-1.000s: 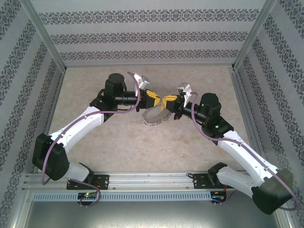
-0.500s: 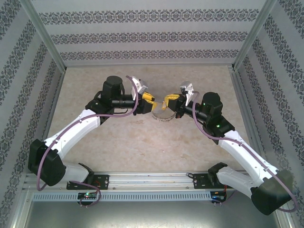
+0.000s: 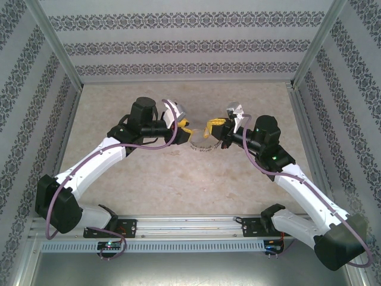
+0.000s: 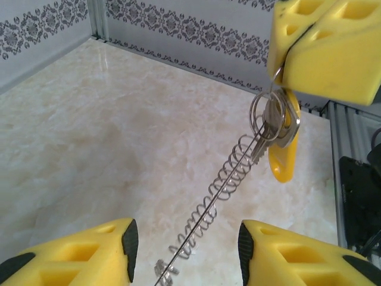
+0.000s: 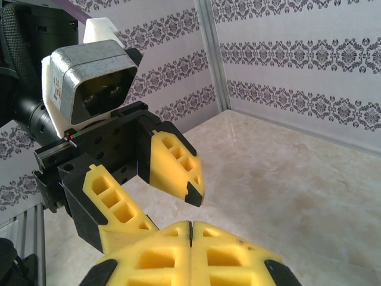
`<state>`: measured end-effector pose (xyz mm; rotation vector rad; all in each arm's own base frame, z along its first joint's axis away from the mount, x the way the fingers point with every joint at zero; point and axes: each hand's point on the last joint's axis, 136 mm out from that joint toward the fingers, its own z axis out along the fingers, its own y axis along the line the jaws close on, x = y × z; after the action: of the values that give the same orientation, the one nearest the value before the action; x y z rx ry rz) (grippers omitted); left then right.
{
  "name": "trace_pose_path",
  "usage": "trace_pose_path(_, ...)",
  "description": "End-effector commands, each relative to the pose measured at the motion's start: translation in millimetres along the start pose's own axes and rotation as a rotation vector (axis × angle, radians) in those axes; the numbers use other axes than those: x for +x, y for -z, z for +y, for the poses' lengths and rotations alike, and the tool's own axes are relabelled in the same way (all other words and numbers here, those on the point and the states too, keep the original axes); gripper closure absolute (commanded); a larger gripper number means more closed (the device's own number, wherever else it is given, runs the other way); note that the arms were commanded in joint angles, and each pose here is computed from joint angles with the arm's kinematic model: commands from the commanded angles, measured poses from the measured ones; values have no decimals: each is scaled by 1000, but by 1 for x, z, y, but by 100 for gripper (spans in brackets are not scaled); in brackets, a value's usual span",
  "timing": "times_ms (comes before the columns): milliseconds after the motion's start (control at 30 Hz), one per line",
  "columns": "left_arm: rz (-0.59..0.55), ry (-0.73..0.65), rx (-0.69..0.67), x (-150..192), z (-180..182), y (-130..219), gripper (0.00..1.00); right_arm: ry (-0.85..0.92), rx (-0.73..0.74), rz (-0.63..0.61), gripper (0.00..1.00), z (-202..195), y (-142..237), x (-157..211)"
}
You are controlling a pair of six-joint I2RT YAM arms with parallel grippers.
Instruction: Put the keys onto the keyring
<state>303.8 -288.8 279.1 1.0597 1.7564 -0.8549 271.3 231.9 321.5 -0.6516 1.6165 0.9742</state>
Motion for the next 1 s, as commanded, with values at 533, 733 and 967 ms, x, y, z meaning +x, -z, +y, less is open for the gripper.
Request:
trace_pose_path(533, 127, -121, 180, 10, -43, -29, 48, 44, -60, -38, 100, 14, 5, -18)
trace_pose_path(733, 120, -127, 168, 10, -38, -36, 60, 46, -60, -40, 100, 15, 8, -18)
trace_pose_path(967, 99, -159, 122, 8, -33, -48, 70, 44, -60, -41, 100, 16, 9, -17)
